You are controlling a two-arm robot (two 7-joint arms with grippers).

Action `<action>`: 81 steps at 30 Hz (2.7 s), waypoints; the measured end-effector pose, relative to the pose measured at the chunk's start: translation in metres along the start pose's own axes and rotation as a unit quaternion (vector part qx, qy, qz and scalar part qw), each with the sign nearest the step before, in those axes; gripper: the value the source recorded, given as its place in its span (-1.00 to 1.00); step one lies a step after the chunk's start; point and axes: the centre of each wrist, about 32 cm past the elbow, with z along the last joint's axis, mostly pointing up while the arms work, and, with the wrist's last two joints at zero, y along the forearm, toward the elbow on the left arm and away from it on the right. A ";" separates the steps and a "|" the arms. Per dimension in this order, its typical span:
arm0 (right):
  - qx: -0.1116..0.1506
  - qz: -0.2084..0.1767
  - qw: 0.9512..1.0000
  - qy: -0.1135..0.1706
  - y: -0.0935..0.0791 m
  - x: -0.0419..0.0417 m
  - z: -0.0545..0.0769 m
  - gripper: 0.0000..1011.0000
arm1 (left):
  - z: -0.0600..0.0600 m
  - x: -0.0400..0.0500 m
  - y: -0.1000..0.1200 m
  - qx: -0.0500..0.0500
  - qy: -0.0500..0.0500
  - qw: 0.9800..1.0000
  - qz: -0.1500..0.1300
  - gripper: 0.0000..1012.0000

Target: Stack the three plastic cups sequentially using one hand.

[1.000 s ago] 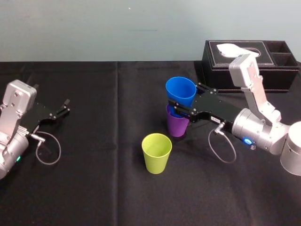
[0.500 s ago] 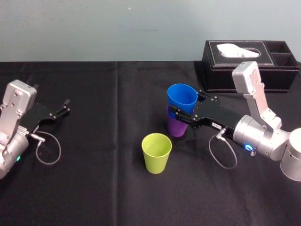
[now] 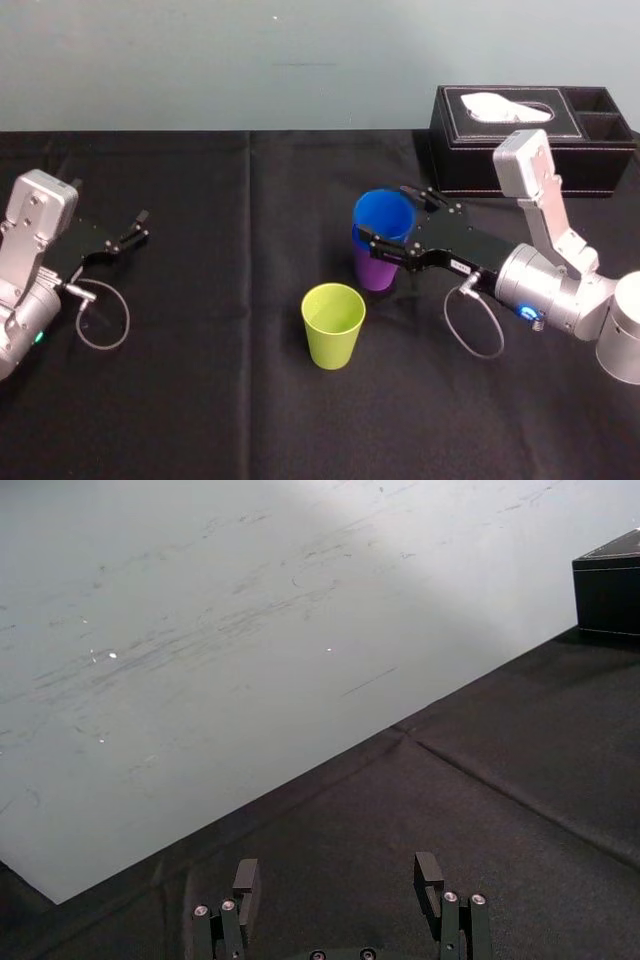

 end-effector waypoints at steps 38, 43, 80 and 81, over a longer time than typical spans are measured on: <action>0.027 0.034 0.999 0.012 -0.069 -0.0250 -0.014 0.99 | 0.000 0.0000 0.000 0.000 0.000 1.000 0.000 1.00; 0.019 0.059 0.998 0.013 -0.082 -0.0342 -0.025 0.99 | 0.000 0.0000 0.000 0.000 0.000 1.000 0.000 1.00; -0.013 0.124 0.992 0.011 -0.046 -0.0413 -0.051 0.99 | 0.000 0.0000 0.000 0.000 0.000 1.000 0.000 1.00; -0.013 0.126 0.992 0.011 -0.043 -0.0409 -0.051 0.99 | 0.000 0.0000 0.000 0.000 0.000 1.000 0.000 1.00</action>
